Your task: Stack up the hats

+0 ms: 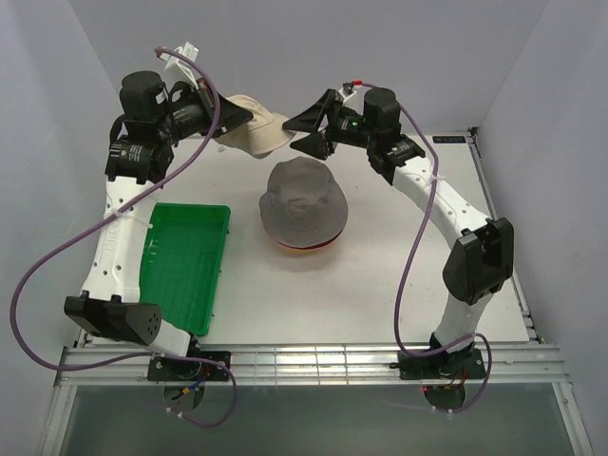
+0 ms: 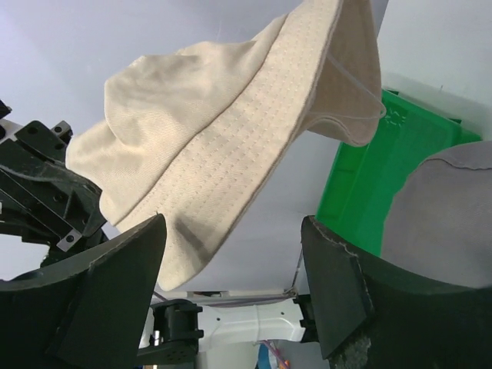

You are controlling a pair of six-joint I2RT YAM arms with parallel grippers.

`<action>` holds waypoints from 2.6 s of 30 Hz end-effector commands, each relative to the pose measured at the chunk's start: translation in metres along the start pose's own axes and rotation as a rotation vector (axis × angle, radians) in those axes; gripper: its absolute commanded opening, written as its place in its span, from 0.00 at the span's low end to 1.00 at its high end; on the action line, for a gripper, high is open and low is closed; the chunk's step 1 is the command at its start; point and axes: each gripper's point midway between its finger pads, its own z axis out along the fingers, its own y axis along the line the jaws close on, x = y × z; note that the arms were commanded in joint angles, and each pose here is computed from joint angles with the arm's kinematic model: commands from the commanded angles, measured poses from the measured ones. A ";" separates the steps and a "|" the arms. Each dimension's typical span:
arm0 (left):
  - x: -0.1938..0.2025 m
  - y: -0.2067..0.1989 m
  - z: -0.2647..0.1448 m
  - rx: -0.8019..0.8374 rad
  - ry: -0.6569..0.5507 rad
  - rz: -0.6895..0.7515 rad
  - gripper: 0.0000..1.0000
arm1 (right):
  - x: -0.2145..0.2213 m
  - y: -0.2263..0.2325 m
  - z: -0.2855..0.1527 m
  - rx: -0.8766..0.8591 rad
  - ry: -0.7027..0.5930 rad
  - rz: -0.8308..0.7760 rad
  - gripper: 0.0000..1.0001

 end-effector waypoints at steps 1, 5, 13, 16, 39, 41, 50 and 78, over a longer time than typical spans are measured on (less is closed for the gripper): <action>-0.008 -0.027 -0.017 0.074 -0.035 0.070 0.00 | -0.010 0.036 0.006 -0.096 -0.044 -0.006 0.74; -0.002 -0.027 -0.021 0.072 -0.016 0.078 0.00 | -0.011 0.033 0.010 -0.088 -0.035 -0.028 0.47; 0.006 -0.025 -0.030 0.038 0.008 0.086 0.00 | -0.007 0.014 0.018 -0.014 0.036 -0.124 0.09; 0.005 -0.019 -0.033 -0.016 0.015 0.094 0.00 | 0.003 0.007 0.020 -0.011 0.119 -0.170 0.08; 0.017 0.031 -0.047 -0.302 0.057 0.080 0.00 | 0.021 -0.012 -0.003 0.128 0.226 -0.438 0.08; 0.017 0.032 -0.049 -0.308 0.057 0.084 0.02 | 0.021 -0.016 -0.004 0.139 0.227 -0.476 0.08; 0.026 0.036 -0.033 -0.258 0.078 0.056 0.30 | 0.006 -0.013 -0.004 0.177 0.158 -0.562 0.08; 0.020 0.090 -0.073 -0.521 -0.166 -0.331 0.95 | -0.025 0.025 0.010 0.034 0.007 -0.589 0.08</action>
